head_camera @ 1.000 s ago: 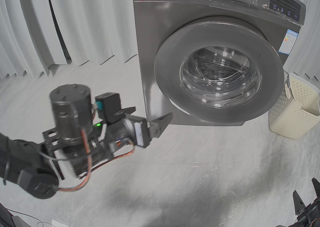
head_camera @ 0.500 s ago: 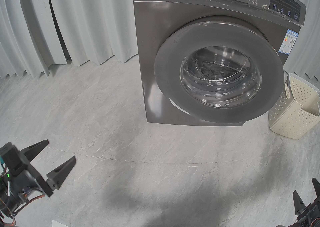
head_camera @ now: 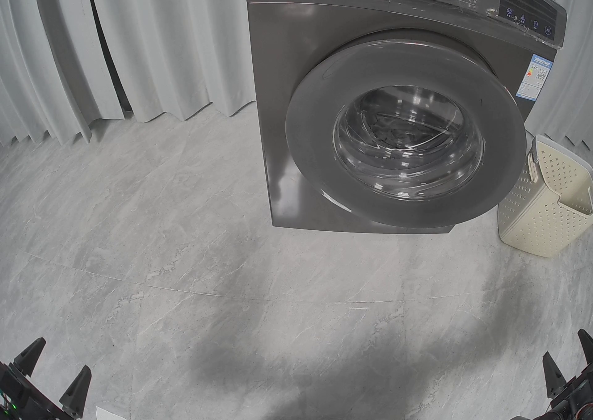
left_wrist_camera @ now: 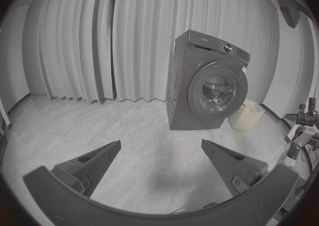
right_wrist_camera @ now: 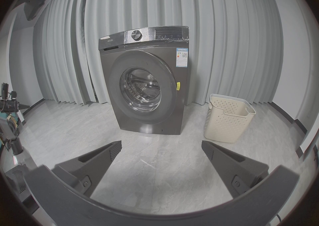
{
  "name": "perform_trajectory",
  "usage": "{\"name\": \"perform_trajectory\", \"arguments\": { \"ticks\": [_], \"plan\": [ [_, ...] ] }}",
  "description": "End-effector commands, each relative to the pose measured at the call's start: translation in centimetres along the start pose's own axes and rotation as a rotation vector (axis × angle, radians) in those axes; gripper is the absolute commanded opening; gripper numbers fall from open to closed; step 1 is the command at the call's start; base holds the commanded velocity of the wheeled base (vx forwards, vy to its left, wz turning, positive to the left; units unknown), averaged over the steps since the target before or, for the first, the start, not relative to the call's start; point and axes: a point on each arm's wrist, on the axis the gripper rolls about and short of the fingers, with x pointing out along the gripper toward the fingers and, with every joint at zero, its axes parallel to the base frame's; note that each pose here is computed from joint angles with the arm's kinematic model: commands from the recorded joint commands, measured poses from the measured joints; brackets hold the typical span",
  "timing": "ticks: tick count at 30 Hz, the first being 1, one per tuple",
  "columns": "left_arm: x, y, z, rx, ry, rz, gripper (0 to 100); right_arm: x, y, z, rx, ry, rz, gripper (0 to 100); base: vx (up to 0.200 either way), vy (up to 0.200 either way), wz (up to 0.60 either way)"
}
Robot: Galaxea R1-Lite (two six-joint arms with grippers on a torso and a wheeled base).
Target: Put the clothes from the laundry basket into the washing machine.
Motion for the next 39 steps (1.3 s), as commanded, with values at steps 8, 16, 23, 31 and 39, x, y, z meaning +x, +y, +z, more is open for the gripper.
{"name": "perform_trajectory", "arguments": {
  "ticks": [8, 16, 23, 31, 39],
  "plan": [
    [-1.61, -0.01, -2.3, 0.018, -0.087, 0.167, 100, -0.1, 0.0, -0.04, 0.002, -0.013, 0.0, 100, 0.0, 0.0, 0.0],
    [-1.64, -0.04, -2.36, 0.039, -0.085, 0.148, 100, -0.1, 0.02, -0.02, -0.005, -0.014, 0.001, 100, 0.0, 0.0, 0.0],
    [-1.63, -0.03, -2.37, 0.032, -0.082, 0.151, 100, -0.05, 0.01, -0.05, -0.005, -0.022, 0.003, 100, 0.0, -0.114, 0.0],
    [-1.63, -0.03, -2.37, 0.034, -0.082, 0.151, 100, -0.06, 0.0, -0.05, -0.001, -0.023, 0.004, 100, 0.0, -0.2, 0.0],
    [-1.63, -0.03, -2.35, 0.036, -0.084, 0.15, 100, -0.06, 0.0, -0.05, 0.002, -0.023, -0.002, 100, 0.0, -0.2, 0.0]
  ]
}}
